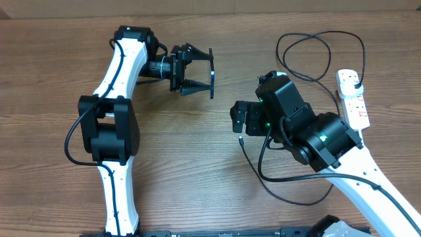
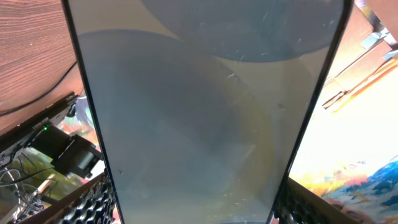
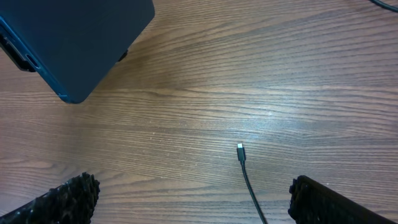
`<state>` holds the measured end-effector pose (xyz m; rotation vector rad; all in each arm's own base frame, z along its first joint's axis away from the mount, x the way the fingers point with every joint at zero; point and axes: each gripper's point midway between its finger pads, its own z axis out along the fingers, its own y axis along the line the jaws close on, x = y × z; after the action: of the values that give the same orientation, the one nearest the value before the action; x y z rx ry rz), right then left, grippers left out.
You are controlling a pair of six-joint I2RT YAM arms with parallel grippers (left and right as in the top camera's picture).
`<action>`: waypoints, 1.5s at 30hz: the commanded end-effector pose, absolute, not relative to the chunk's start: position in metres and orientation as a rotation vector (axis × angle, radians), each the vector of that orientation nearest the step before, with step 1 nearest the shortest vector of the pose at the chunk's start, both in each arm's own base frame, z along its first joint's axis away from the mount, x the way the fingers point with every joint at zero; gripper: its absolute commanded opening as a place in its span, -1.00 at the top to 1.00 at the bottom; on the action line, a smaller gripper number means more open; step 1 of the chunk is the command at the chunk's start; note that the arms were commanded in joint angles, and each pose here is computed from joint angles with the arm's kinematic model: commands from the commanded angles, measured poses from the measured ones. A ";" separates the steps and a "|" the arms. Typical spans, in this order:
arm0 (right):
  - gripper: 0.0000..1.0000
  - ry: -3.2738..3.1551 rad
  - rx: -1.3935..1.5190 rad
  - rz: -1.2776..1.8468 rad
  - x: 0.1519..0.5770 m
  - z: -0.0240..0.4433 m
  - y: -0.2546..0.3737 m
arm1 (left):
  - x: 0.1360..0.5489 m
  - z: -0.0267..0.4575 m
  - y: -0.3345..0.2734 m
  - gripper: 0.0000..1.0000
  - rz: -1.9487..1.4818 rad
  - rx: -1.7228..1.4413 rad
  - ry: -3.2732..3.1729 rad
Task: Plug charger to phone and switch on socket
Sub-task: 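Move the right gripper left to the phone's lower edge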
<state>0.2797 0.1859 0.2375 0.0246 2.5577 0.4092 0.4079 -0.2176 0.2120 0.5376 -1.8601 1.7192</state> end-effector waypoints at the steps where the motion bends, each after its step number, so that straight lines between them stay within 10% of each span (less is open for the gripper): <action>1: -1.00 2.505 0.033 0.438 0.281 0.256 0.186 | 0.412 0.226 -0.218 -0.52 1.778 0.524 -1.826; 45: -1.00 2.522 -0.015 0.551 0.275 0.258 0.201 | 0.415 0.226 -0.213 -0.51 1.787 0.537 -1.826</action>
<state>0.2788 0.1908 0.2388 0.0146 2.5584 0.4450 0.4082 -0.2171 0.2121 0.5388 -1.8598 1.7203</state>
